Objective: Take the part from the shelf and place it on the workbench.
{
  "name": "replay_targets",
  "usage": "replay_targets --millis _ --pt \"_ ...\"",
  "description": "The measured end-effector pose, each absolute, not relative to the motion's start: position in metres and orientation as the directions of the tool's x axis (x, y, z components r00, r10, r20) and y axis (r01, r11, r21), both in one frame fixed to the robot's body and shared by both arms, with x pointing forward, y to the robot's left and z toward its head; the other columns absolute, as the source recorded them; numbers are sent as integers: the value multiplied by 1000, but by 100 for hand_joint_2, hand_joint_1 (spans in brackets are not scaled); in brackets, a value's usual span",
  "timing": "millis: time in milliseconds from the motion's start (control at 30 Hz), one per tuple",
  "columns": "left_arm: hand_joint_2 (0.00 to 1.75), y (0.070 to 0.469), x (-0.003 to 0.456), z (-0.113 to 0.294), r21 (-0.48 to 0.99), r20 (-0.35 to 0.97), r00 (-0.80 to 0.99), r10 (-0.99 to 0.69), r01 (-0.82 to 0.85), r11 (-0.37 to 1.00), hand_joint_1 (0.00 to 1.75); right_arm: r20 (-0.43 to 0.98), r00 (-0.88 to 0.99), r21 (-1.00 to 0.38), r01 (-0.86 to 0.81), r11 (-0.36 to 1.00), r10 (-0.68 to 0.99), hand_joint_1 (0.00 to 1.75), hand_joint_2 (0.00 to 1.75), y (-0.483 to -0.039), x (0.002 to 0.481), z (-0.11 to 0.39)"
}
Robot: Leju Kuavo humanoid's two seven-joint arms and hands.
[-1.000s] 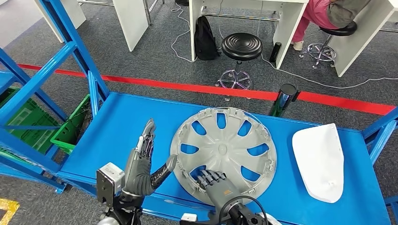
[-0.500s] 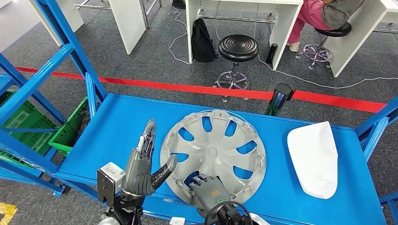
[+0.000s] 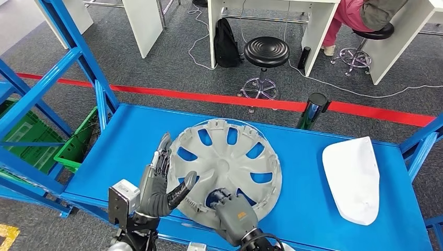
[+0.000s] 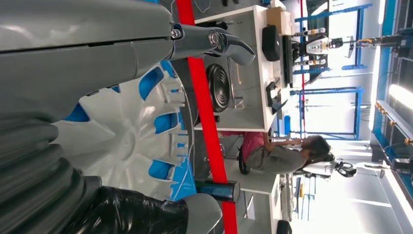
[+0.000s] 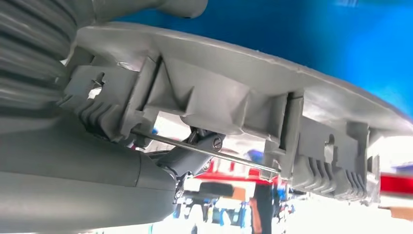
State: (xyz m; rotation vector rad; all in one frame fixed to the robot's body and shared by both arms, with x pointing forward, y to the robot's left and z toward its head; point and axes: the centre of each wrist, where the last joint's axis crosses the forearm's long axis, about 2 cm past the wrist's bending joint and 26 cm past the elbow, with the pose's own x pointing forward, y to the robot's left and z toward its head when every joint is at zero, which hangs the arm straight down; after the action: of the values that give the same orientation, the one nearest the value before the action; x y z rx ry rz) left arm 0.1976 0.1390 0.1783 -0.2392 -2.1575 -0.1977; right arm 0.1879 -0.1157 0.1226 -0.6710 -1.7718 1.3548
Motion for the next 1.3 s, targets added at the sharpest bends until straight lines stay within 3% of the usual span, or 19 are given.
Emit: replay_targets --millis 400,567,733,1033,1300 --pt "175 143 197 179 53 826 -558 83 223 973 0 317 -560 -904 66 422 766 175 175 -121 189 148" --pt "175 144 197 179 52 825 -560 78 213 976 0 454 -547 -838 5 545 703 175 175 -127 192 156" --pt "175 145 197 180 49 809 -582 88 214 976 0 753 -463 -596 -182 782 467 175 175 -144 205 156" --pt "175 145 196 179 43 812 -575 102 233 971 0 890 -380 -359 -250 899 250 175 175 -162 218 156" --pt "175 145 196 179 46 799 -589 121 260 964 0 953 -288 -14 -344 939 -91 175 175 -186 228 151"
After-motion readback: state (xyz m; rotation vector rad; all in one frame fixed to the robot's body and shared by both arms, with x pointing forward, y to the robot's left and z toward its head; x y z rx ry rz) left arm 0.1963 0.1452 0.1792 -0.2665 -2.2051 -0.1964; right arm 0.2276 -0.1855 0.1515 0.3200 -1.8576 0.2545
